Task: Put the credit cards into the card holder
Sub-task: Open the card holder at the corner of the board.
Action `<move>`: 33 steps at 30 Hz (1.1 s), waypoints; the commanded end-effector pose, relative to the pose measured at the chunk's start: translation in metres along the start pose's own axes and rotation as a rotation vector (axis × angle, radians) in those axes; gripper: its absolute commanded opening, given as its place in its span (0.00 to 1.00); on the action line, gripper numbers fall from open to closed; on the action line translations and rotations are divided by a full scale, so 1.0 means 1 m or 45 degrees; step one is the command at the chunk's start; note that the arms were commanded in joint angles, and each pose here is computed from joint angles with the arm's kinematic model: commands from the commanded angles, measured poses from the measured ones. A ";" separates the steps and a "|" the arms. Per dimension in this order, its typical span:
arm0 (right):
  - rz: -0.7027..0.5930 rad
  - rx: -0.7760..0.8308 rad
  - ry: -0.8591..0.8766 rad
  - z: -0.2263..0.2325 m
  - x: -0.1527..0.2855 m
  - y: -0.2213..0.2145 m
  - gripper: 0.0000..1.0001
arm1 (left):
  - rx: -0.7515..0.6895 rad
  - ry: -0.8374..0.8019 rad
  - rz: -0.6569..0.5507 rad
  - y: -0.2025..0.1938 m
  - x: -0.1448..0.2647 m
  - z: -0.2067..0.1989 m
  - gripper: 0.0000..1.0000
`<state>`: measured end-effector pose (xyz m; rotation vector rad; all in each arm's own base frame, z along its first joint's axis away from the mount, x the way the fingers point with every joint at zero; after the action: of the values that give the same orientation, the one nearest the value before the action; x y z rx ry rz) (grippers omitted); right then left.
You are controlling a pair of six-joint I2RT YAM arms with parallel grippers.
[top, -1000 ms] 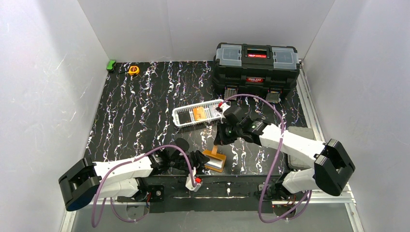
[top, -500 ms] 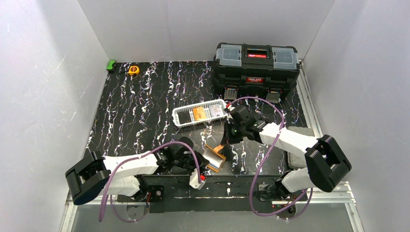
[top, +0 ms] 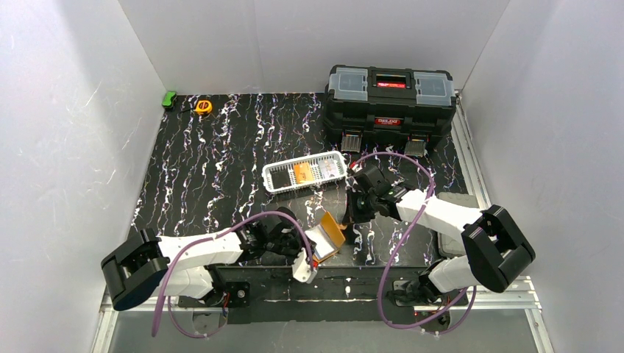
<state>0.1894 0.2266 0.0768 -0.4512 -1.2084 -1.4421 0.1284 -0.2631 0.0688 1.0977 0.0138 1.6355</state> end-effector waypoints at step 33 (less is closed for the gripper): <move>0.065 -0.038 -0.003 -0.006 -0.006 -0.026 0.01 | 0.692 0.165 0.262 -0.017 0.013 0.015 0.15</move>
<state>0.1690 0.2118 0.0524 -0.5459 -1.1826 -1.4030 0.1480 -0.2407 0.0680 1.4461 0.4488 1.9742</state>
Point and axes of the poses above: each gripper's point midway between its finger pads, its own x axis back along the fingers, its own z axis along the line the jaws close on, y = z × x, the point moved 3 cm from there along x, back along the fingers, and after that the axes turned 4 degrees about x, right-handed, at the moved point
